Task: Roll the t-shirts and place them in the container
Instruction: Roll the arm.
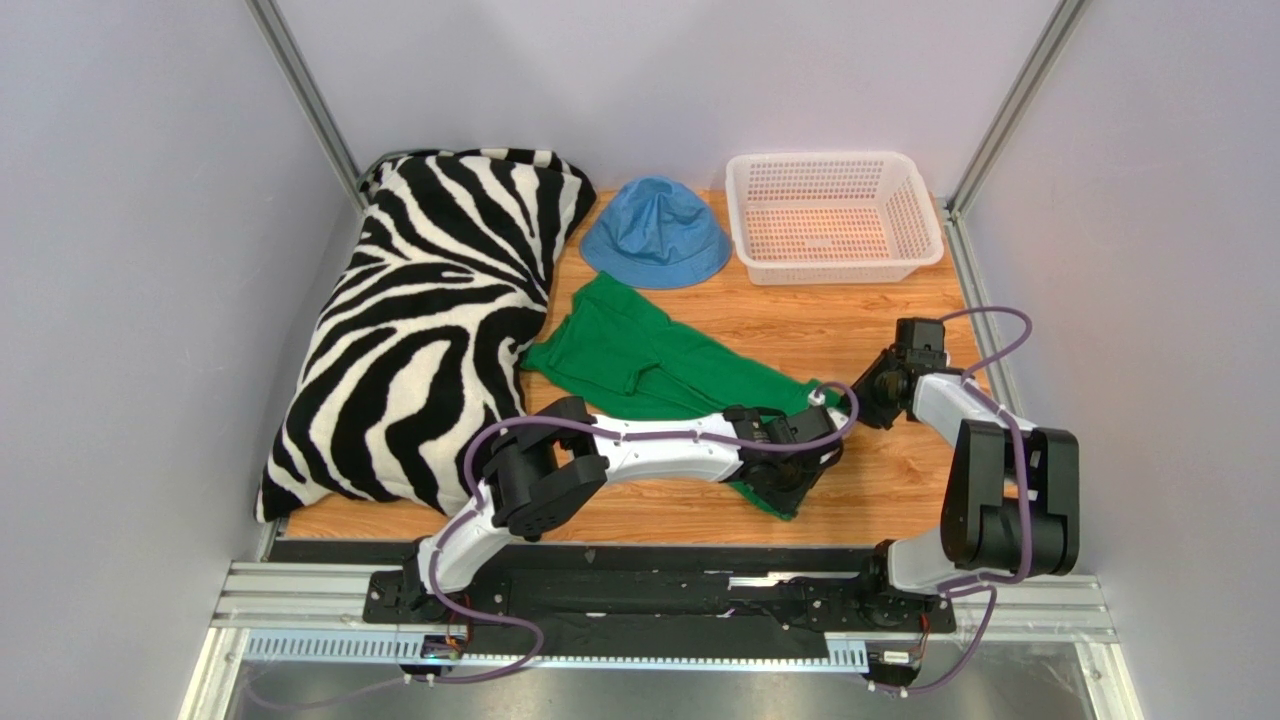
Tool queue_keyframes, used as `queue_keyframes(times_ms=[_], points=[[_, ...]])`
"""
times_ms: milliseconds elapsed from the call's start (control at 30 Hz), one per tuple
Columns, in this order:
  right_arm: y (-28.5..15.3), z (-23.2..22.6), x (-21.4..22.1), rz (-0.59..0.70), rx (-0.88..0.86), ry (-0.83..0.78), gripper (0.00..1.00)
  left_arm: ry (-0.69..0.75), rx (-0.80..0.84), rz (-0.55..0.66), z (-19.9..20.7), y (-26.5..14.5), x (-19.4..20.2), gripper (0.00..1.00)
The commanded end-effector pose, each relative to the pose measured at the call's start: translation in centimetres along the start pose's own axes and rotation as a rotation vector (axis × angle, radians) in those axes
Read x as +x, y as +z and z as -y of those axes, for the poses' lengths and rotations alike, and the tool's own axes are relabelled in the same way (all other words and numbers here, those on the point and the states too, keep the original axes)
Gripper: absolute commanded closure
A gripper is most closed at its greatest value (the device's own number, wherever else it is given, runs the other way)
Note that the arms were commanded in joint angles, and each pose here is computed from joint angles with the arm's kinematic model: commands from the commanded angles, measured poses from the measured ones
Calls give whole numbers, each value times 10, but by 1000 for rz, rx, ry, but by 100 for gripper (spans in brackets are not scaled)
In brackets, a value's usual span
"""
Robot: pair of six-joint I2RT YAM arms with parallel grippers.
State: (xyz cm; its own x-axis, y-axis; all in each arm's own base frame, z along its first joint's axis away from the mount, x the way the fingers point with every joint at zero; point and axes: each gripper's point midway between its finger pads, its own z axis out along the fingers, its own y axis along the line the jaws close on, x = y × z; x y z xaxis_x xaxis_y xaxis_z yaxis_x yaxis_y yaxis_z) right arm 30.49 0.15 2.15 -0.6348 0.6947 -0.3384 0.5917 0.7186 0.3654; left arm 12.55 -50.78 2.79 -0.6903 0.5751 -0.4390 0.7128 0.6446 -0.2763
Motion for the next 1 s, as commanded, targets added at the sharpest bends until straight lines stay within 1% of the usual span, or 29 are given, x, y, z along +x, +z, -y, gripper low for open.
queue_keyframes(times_ms=[0,33,67,167,233,267,400,433,733,867,900,967], points=[[3,-9,-20,71,-24,17,72,13,79,66,17,-28,-20,100],[3,-9,-20,70,-22,17,75,15,89,64,18,-28,-19,100],[4,-8,-21,73,-17,19,82,15,100,75,21,-30,-22,100],[1,-1,-23,84,27,19,92,19,129,85,25,-33,-22,100],[-5,4,-24,86,59,9,94,18,148,94,28,-35,-22,100],[-7,11,-28,108,100,6,97,18,158,95,30,-37,-22,100],[-21,19,-31,133,152,-22,98,8,199,106,36,-41,-23,100],[-24,20,-31,135,163,-26,98,3,214,128,40,-47,-28,100],[-31,4,-34,147,239,-123,100,-67,244,162,27,-59,-31,100],[-34,0,-38,156,276,-142,99,-98,249,156,18,-57,-27,100],[-33,-11,-36,157,268,-175,99,-111,258,155,17,-58,-28,100],[-34,-12,-35,158,294,-192,99,-123,268,155,15,-56,-27,100]])
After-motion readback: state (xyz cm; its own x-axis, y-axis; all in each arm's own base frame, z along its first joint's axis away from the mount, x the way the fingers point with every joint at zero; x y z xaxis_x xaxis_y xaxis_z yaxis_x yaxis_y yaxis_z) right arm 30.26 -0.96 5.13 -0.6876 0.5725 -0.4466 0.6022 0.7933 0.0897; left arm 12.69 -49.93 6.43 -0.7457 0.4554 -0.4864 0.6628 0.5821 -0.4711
